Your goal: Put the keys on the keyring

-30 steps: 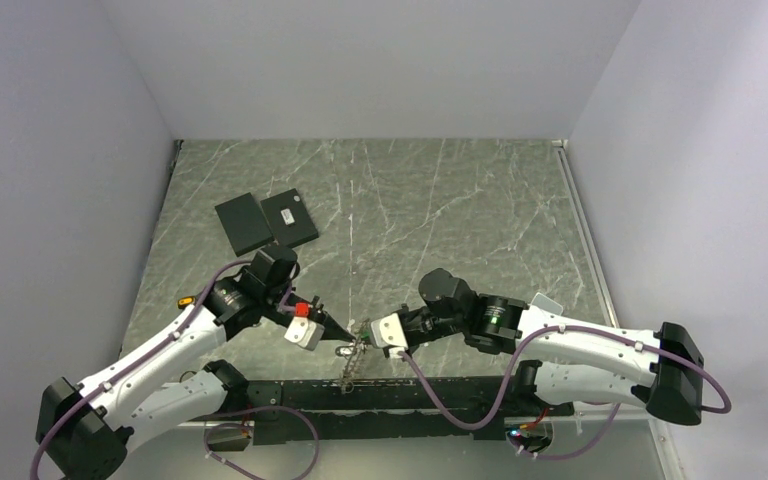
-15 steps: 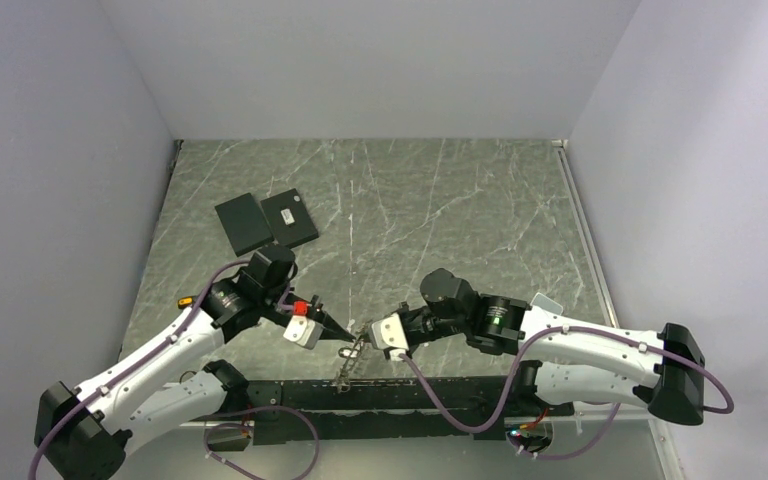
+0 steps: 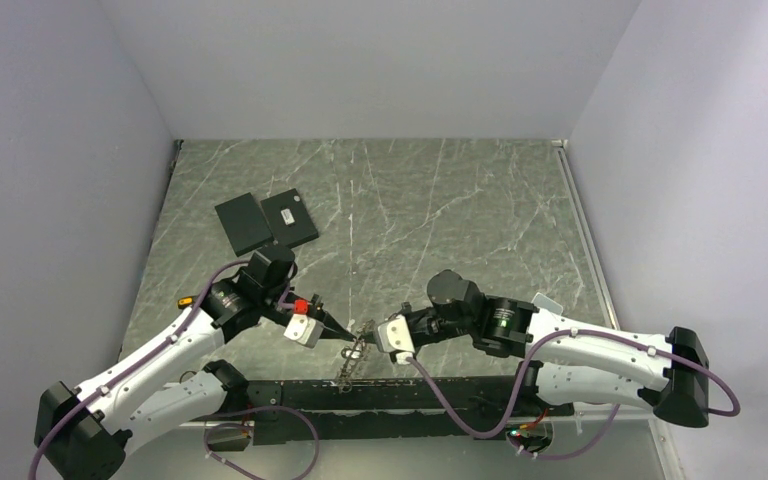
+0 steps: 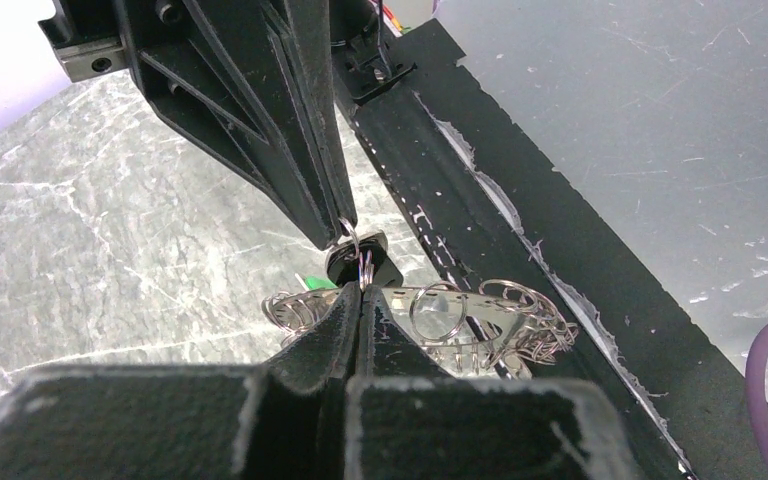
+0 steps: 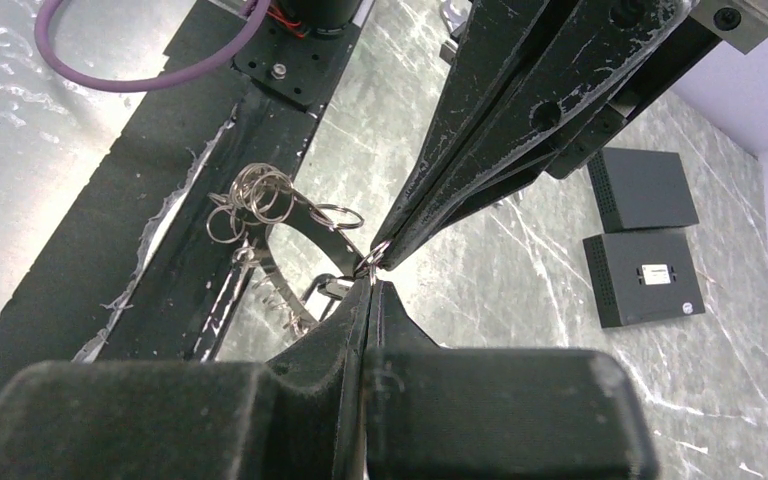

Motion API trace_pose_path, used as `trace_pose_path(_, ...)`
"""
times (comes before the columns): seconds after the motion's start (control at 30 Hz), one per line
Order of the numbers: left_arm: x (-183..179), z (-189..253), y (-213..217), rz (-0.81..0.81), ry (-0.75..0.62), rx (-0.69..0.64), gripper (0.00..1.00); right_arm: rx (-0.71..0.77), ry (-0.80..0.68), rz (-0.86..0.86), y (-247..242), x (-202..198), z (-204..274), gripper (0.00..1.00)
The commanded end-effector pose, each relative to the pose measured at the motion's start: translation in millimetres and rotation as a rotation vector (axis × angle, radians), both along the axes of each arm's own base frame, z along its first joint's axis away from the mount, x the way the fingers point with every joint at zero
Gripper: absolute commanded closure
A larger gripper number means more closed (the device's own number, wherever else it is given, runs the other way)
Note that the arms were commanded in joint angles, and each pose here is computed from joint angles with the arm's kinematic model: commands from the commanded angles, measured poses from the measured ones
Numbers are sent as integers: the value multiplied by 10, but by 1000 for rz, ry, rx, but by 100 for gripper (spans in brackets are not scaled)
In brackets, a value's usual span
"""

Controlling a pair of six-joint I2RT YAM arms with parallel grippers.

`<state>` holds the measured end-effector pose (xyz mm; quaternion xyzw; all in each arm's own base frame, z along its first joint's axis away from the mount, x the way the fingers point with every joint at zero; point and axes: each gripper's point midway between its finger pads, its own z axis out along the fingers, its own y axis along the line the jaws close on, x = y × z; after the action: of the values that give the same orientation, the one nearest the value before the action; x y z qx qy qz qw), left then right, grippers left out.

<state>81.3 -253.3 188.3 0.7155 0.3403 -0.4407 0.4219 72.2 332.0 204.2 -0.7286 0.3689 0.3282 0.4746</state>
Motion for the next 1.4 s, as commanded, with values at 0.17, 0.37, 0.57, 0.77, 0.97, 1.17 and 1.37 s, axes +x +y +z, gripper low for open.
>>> trace_pose_path(0.17, -23, 108, -11, -11, -10, -45, 100, 69, -35, 33, 31, -70, 204, 100)
trace_pose_path(0.37, -13, 116, -9, -7, -14, -49, 100, 55, -22, 50, 27, -111, 166, 100)
trace_pose_path(0.57, -19, 118, -6, -9, -14, -50, 100, 46, -16, 56, 36, -120, 123, 100)
trace_pose_path(0.77, -6, 117, -8, -4, -15, -49, 100, 47, -16, 63, 51, -124, 130, 100)
trace_pose_path(0.97, -19, 128, -8, -11, -14, -54, 100, 43, -15, 69, 73, -125, 119, 100)
trace_pose_path(1.17, -25, 135, -6, -14, -13, -56, 100, 50, -25, 63, 87, -104, 133, 100)
trace_pose_path(1.37, -28, 137, -3, -14, -14, -56, 100, 62, -39, 56, 92, -84, 174, 100)
